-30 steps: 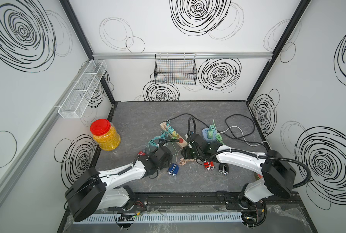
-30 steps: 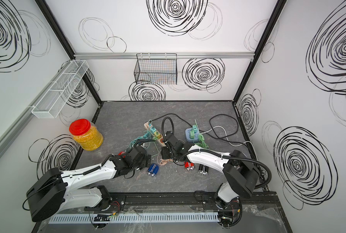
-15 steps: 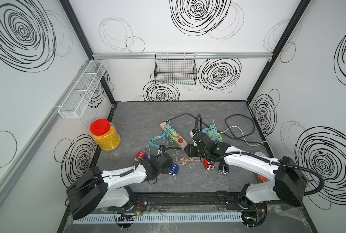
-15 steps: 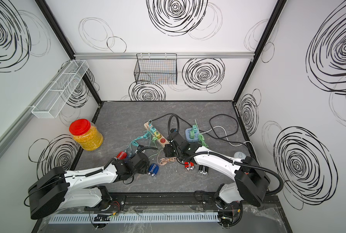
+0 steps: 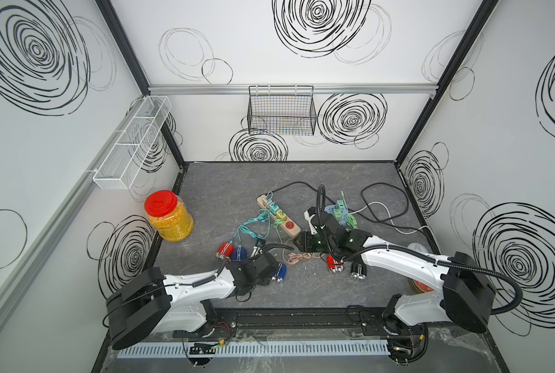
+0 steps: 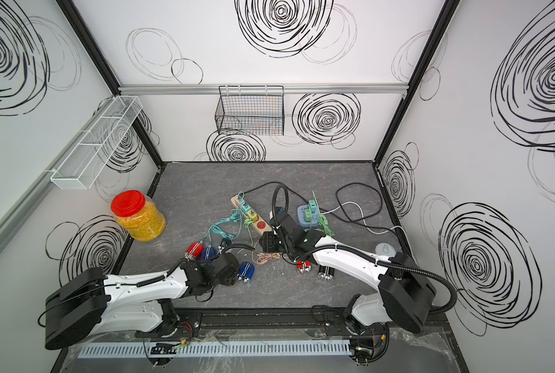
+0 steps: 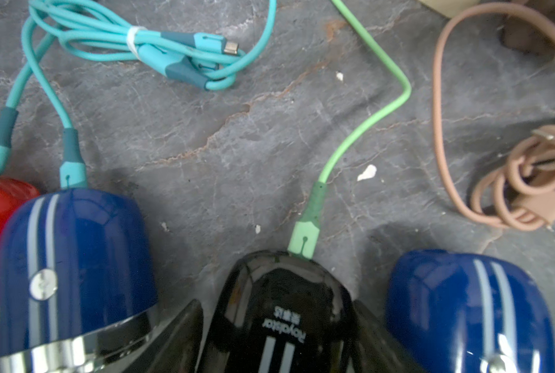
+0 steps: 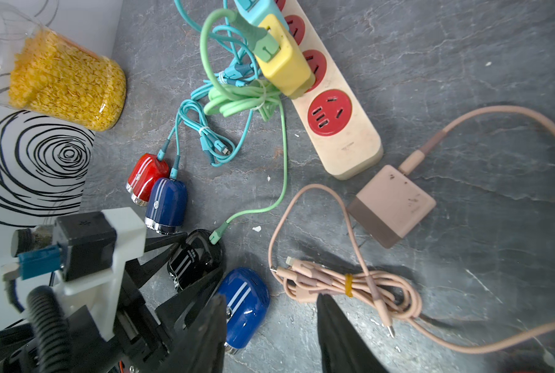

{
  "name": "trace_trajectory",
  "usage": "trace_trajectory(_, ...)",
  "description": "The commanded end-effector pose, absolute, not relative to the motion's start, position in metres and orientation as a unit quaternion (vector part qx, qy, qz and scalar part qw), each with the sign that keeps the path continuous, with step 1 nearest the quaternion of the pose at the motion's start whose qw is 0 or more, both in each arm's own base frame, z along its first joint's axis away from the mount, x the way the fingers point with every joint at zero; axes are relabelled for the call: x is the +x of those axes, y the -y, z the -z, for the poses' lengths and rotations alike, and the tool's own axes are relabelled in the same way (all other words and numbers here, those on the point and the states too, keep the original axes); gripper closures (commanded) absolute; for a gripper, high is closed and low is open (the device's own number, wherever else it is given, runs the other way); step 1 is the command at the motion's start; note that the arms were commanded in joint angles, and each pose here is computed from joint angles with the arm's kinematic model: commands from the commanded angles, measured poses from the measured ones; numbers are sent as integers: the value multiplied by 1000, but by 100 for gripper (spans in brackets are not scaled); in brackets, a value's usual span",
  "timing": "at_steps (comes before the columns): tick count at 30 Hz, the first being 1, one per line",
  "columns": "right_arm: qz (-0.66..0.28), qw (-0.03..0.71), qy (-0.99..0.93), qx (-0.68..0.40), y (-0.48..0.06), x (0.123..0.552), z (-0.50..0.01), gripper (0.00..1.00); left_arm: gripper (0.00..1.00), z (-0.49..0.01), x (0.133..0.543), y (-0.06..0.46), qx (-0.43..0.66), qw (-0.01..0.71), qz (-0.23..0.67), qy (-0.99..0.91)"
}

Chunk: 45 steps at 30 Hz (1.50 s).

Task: Unplug the electric shaver
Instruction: Pick up the electric shaver from the center of the board, then remove the charging cable from the electric shaver.

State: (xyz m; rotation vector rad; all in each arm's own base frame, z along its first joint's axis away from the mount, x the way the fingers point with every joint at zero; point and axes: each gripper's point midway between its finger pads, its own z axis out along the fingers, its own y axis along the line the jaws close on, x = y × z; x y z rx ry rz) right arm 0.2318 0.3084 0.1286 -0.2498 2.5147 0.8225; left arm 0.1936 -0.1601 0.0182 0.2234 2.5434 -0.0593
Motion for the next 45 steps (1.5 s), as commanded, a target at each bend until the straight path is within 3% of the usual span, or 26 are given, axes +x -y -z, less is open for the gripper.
trace_trajectory(1,-312,236,-917,-82,-311,232,-127,51,27,-13,187,148,74,285,7,-956)
trace_trajectory(11,-346,215,-910,-77,-326,230,-122,53,48,-10,184,152,81,281,20,-956)
trace_trajectory(17,-390,188,-899,-70,-346,227,-116,53,55,-33,191,156,65,324,57,-942)
trace_trajectory(27,-468,138,-870,-70,-392,219,-114,52,56,-49,194,155,45,337,129,-932)
trace_trajectory(45,-501,94,-858,-71,-444,213,-98,54,56,-58,191,166,31,343,202,-917)
